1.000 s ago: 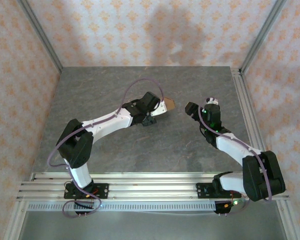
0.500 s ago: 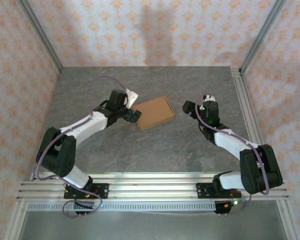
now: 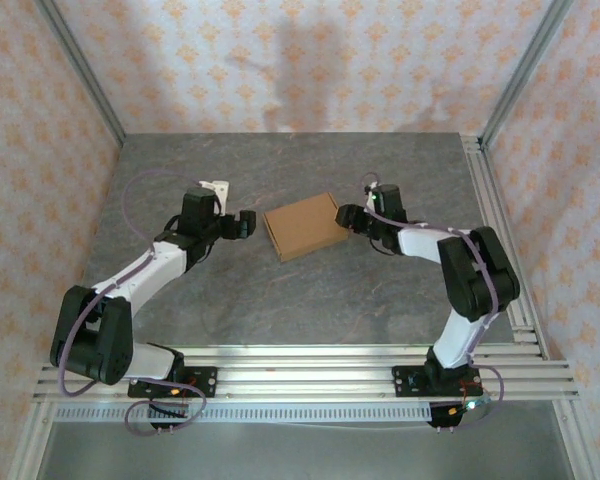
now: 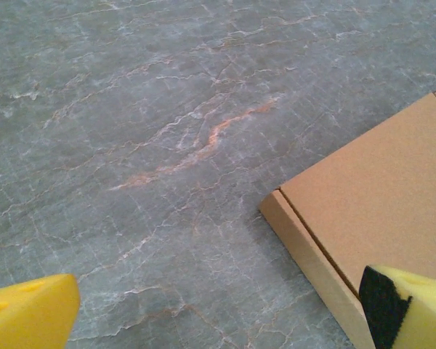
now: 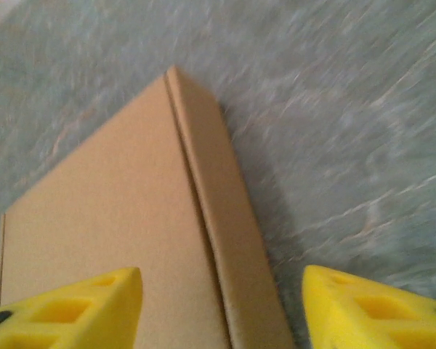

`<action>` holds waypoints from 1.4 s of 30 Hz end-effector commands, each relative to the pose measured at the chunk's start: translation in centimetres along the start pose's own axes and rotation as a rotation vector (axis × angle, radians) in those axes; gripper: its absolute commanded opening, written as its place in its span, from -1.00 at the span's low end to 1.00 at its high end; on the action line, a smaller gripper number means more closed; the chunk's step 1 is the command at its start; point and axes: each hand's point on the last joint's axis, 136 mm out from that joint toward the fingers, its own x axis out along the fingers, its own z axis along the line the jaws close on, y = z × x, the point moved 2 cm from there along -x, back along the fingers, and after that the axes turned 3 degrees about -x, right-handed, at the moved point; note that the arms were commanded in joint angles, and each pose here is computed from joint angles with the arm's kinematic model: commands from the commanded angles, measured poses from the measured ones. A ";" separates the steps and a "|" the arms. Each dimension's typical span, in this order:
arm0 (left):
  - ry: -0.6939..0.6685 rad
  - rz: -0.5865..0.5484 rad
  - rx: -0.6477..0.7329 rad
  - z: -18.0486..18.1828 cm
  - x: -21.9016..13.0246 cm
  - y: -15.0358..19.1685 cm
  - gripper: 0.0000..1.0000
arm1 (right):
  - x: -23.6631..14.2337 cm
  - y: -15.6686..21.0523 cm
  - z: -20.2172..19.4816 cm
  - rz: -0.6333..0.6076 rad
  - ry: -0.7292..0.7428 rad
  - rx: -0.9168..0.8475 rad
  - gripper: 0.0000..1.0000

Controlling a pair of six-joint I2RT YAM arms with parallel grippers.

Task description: Fold the paper box

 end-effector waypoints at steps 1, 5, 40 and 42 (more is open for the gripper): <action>-0.018 -0.042 -0.080 1.3 -0.5 -0.6 1.00 | 0.0 0.5 2.2 0.029 -0.078 -0.010 0.08; -0.061 -0.051 -0.118 3.0 -0.5 -0.7 1.00 | -0.7 2.5 3.5 0.044 -0.118 -0.002 0.00; -0.357 -0.262 0.021 11.1 1.1 1.8 1.00 | -13.8 -4.1 -15.5 -0.648 0.606 -0.254 0.99; -0.360 -0.269 0.028 10.9 1.0 1.8 1.00 | -13.7 -3.7 -15.7 -0.596 0.610 -0.243 0.99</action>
